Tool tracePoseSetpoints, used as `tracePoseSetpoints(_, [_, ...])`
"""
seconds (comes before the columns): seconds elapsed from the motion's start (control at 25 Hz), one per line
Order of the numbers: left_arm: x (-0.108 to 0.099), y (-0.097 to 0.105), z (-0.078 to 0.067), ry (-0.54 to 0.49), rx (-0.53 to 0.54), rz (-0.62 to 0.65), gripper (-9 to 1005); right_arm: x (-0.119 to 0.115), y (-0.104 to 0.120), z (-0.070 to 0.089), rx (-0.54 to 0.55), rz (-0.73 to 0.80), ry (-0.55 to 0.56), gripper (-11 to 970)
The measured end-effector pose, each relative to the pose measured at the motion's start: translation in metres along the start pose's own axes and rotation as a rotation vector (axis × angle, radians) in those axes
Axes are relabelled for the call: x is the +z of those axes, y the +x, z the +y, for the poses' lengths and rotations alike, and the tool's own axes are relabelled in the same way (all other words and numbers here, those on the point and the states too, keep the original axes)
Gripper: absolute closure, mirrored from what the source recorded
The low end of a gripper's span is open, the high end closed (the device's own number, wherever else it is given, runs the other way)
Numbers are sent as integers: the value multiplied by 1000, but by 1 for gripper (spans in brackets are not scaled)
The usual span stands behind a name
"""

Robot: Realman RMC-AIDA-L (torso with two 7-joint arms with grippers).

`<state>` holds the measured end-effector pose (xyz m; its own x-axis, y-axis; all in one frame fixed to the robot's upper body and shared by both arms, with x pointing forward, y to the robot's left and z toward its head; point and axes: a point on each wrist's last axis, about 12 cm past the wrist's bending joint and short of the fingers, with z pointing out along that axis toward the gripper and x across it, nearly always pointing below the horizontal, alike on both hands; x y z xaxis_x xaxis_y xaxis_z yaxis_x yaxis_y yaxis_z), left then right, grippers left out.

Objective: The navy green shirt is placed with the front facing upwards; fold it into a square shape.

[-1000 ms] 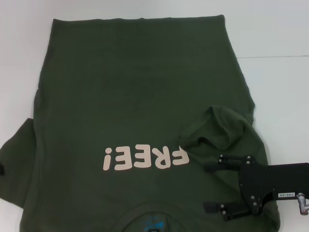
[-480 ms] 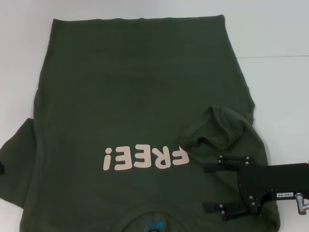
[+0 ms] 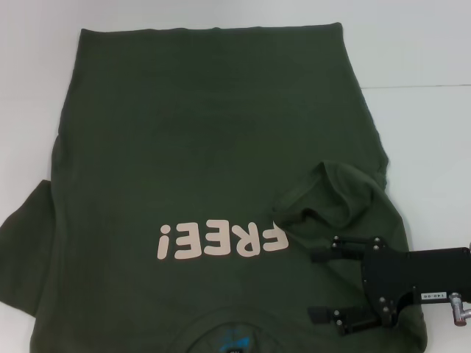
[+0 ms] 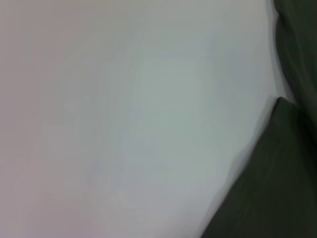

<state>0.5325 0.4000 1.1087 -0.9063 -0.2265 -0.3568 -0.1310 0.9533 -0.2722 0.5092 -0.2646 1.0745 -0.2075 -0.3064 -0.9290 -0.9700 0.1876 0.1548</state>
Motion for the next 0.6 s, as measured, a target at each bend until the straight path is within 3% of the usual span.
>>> tracePoseSetpoints(0.6, [1,-1,0,-6,8,-5,64,1,-1,-1,-1,2,1,18])
